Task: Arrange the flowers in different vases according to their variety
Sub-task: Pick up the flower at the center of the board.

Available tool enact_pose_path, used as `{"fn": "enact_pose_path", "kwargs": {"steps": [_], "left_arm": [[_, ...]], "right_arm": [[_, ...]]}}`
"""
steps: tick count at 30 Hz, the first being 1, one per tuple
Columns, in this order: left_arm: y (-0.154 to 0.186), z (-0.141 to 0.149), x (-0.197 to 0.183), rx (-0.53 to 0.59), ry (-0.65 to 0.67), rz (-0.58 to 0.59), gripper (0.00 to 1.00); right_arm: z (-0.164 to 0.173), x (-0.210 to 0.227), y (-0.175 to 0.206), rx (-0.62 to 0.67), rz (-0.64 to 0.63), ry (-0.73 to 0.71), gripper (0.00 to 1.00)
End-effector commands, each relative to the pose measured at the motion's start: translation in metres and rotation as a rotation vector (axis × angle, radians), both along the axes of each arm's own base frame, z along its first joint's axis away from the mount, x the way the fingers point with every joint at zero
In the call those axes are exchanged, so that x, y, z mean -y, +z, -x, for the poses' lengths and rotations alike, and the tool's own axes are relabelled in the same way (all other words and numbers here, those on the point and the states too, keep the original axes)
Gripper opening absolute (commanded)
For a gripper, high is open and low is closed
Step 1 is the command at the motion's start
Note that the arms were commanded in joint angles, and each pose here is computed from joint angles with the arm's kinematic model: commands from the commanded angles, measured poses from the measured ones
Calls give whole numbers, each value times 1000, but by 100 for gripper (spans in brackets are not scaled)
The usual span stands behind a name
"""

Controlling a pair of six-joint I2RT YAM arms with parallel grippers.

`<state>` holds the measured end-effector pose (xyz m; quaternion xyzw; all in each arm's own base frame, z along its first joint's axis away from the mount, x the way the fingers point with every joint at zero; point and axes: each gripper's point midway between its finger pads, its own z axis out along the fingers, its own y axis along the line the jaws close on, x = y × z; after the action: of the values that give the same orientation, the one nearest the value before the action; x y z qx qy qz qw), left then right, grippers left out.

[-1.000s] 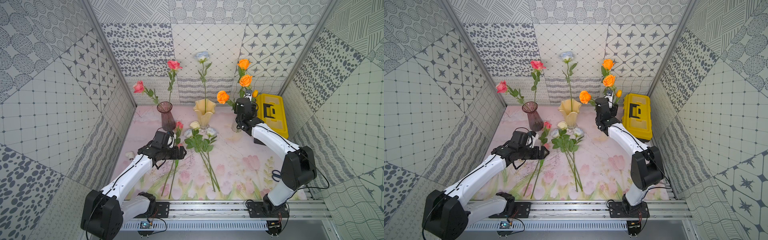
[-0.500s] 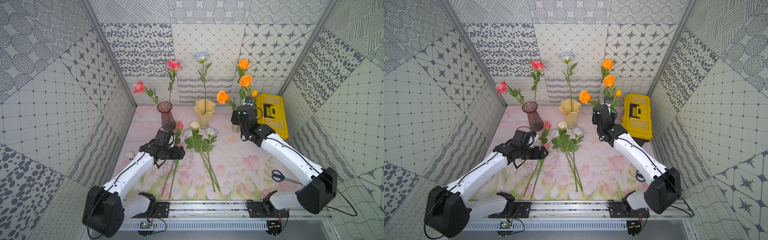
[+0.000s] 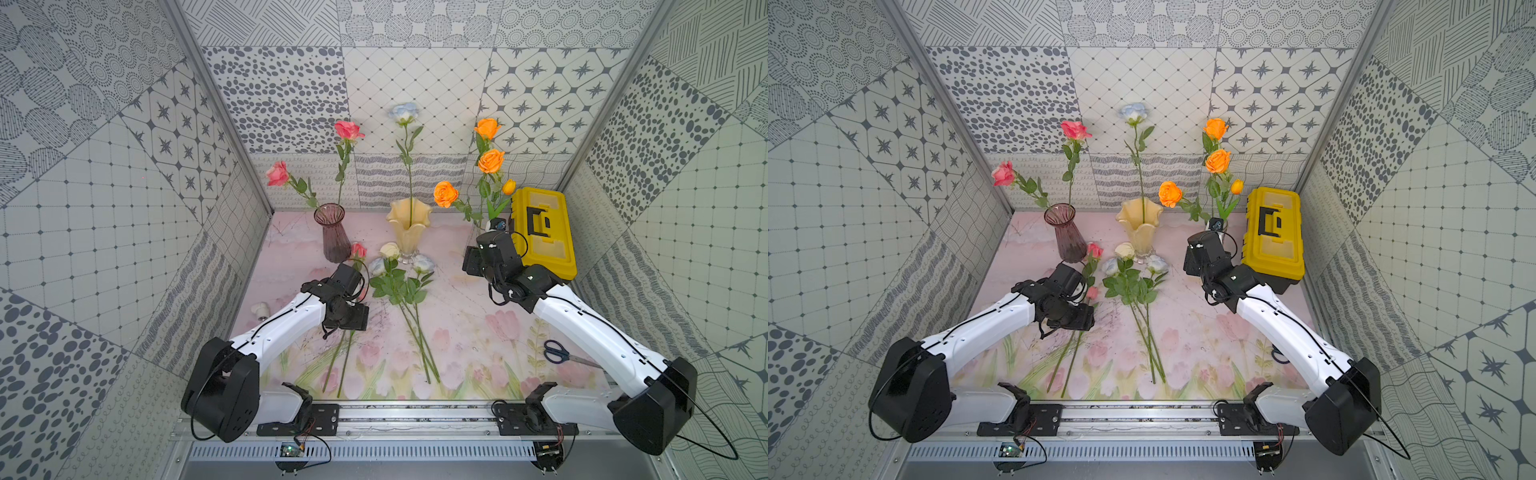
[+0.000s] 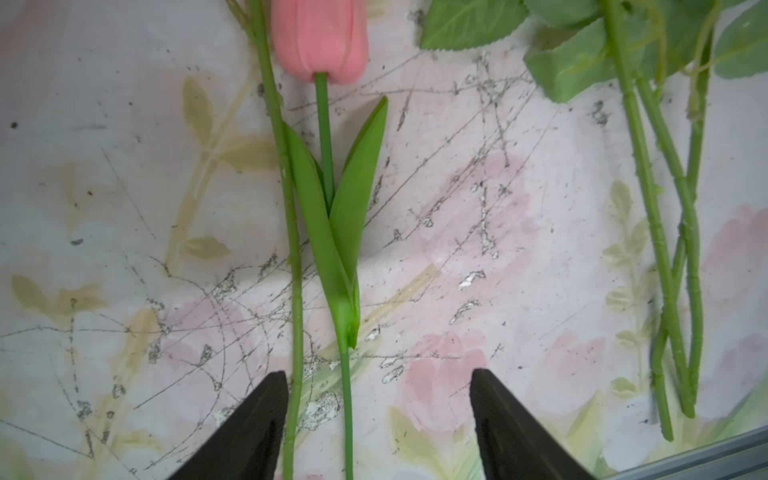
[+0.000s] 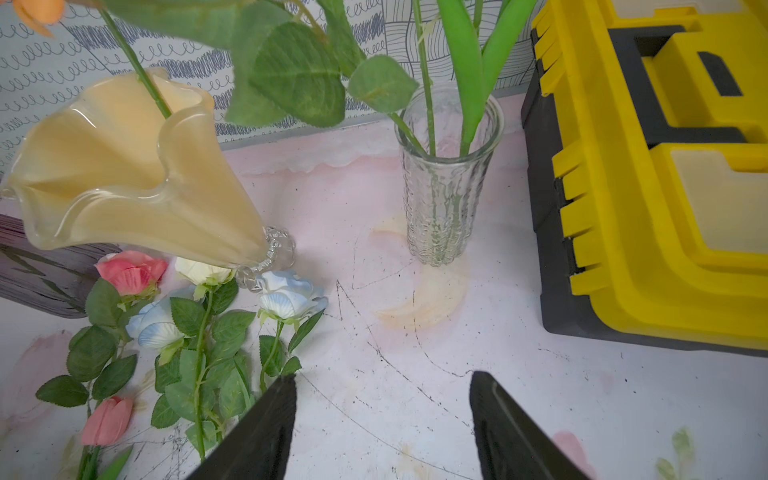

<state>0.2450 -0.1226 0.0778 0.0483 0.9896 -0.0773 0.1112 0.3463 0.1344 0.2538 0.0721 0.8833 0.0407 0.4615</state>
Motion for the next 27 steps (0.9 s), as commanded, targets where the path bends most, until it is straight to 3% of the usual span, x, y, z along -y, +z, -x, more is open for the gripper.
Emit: {"fn": "enact_pose_path", "kwargs": {"steps": [1,10,19,27], "left_arm": [[-7,28,-10,-110,45,-73,70],[-21,46,-10,-173,104,-87,59],[-46,47,-12,-223,106,-127,43],[-61,45,-11,-254,97,-149,36]], "right_arm": [[9,-1,2,3,-45,3,70],[22,8,2,17,-83,-14,69],[31,12,6,30,-111,-22,67],[40,16,8,38,-118,-28,66]]}}
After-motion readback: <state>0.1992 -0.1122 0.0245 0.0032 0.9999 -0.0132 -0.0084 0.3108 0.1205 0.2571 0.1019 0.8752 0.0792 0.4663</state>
